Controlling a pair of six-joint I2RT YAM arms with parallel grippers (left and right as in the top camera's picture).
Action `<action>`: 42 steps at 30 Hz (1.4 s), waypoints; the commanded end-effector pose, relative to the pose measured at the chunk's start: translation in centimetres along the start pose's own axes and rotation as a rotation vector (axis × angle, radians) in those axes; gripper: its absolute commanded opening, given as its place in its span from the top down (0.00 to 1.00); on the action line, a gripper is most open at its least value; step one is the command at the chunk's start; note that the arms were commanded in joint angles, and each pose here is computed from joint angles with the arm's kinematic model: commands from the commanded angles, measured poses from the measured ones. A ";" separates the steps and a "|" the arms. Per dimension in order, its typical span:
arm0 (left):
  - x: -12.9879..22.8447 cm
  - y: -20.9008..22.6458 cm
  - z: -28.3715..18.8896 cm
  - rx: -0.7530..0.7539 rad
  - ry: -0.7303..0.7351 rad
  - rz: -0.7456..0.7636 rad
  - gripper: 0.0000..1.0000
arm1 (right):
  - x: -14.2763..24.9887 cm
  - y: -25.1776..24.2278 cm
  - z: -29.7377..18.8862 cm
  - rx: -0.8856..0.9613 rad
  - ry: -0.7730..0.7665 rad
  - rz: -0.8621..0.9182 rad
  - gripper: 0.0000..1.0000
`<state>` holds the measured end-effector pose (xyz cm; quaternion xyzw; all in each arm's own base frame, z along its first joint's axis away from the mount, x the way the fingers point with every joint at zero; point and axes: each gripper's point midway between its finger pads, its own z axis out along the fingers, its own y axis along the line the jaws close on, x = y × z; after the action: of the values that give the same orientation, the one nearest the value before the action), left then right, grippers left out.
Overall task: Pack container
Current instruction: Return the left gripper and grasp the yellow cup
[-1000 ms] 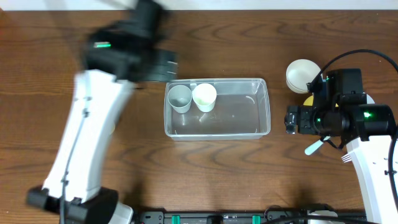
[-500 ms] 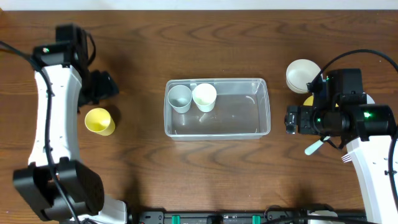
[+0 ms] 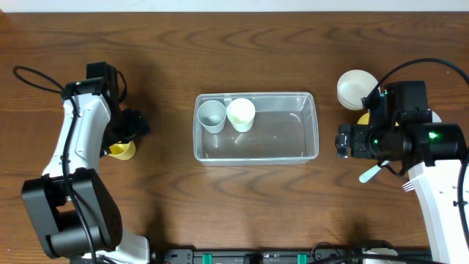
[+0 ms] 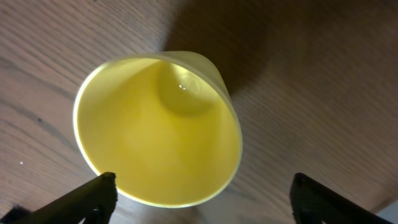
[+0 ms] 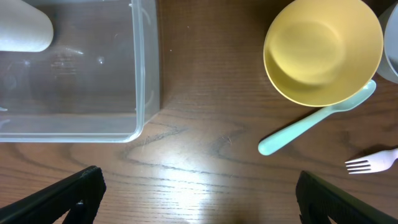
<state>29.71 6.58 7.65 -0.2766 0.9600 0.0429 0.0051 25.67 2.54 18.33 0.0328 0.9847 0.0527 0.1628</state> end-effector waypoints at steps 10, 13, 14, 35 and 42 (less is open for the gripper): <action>1.5 0.6 2.4 -0.020 0.042 0.013 0.29 | -0.2 -0.2 -0.4 0.005 -0.006 0.021 0.01; 1.5 0.6 2.4 -0.020 0.042 0.013 0.44 | -0.2 -0.2 -0.4 0.005 -0.006 0.021 0.01; 1.5 0.6 2.4 -0.020 0.043 0.013 0.48 | -0.2 -0.2 -0.4 0.005 -0.006 0.021 0.01; 1.8 0.7 2.4 -0.024 0.053 0.015 0.86 | -0.2 -0.2 -0.4 0.005 -0.004 0.021 0.01; 1.8 0.7 2.4 -0.024 0.054 0.015 0.94 | -0.2 -0.2 -0.4 0.005 -0.004 0.021 0.01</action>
<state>28.14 6.27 5.53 -0.2706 0.9616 0.0440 -0.0163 25.41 2.53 18.25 0.0330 0.9856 0.0523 0.1574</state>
